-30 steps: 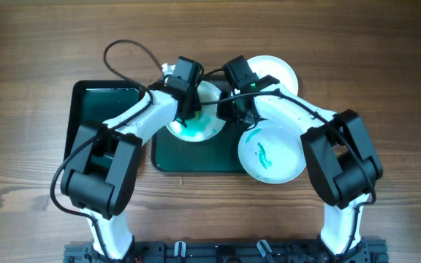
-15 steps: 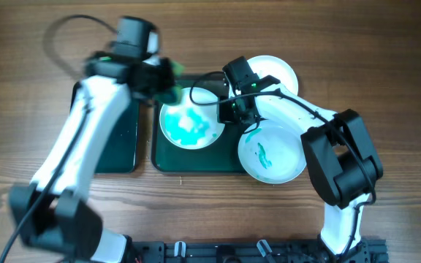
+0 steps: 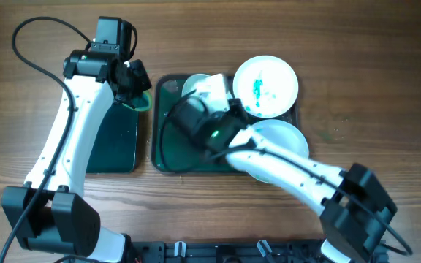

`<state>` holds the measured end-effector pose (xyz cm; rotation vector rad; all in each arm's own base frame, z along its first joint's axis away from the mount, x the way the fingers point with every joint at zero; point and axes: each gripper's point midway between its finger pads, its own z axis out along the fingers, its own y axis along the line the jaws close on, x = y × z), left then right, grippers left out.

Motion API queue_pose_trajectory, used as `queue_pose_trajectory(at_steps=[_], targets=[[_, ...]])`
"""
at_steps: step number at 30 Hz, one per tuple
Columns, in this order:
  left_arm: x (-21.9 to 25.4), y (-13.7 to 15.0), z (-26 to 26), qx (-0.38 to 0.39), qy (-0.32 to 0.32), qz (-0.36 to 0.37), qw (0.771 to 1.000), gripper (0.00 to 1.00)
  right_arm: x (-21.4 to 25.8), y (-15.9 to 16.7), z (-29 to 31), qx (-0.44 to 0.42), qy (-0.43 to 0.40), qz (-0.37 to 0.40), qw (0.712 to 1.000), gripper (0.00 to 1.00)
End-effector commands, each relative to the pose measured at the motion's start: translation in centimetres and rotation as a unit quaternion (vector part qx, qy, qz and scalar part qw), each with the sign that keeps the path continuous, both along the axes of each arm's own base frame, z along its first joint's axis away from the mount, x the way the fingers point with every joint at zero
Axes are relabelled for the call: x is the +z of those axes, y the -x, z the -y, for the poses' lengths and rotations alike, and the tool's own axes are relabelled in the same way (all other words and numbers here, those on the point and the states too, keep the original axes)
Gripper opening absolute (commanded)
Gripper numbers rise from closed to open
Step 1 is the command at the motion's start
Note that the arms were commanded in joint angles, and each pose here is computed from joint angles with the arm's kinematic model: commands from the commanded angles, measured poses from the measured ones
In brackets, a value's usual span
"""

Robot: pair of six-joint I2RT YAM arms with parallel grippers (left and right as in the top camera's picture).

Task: Clean dirty plates on tray and stack at the side
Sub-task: 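Carry the cleaned plate with the right gripper to the table's right side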

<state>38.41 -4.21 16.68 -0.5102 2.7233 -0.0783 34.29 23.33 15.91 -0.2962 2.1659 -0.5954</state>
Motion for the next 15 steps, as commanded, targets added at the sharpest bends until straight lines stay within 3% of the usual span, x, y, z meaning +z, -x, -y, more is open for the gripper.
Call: queue_pose_trajectory(at_steps=[1, 3, 11, 13, 15], targets=[[-0.2, -0.1, -0.4, 0.007, -0.007, 0.000, 1.000, 0.04, 7.1, 1.0, 1.0, -0.040, 0.095, 0.168, 0.980, 0.04], [-0.2, -0.2, -0.4, 0.007, -0.007, 0.002, 1.000, 0.04, 9.0, 2.0, 0.5, -0.044, 0.120, 0.215, 0.968, 0.04], [-0.2, -0.3, -0.3, 0.007, -0.007, 0.002, 1.000, 0.04, 9.1, 2.6, -0.6, -0.025, 0.128, 0.212, 0.968, 0.04], [-0.2, -0.3, -0.3, 0.007, -0.007, 0.002, 1.000, 0.04, 7.8, 2.3, -0.9, -0.012, 0.108, 0.181, 0.977, 0.04], [-0.2, -0.3, -0.3, 0.007, -0.007, 0.002, 1.000, 0.04, 3.9, 1.7, -1.9, 0.022, 0.045, 0.083, 0.995, 0.04]])
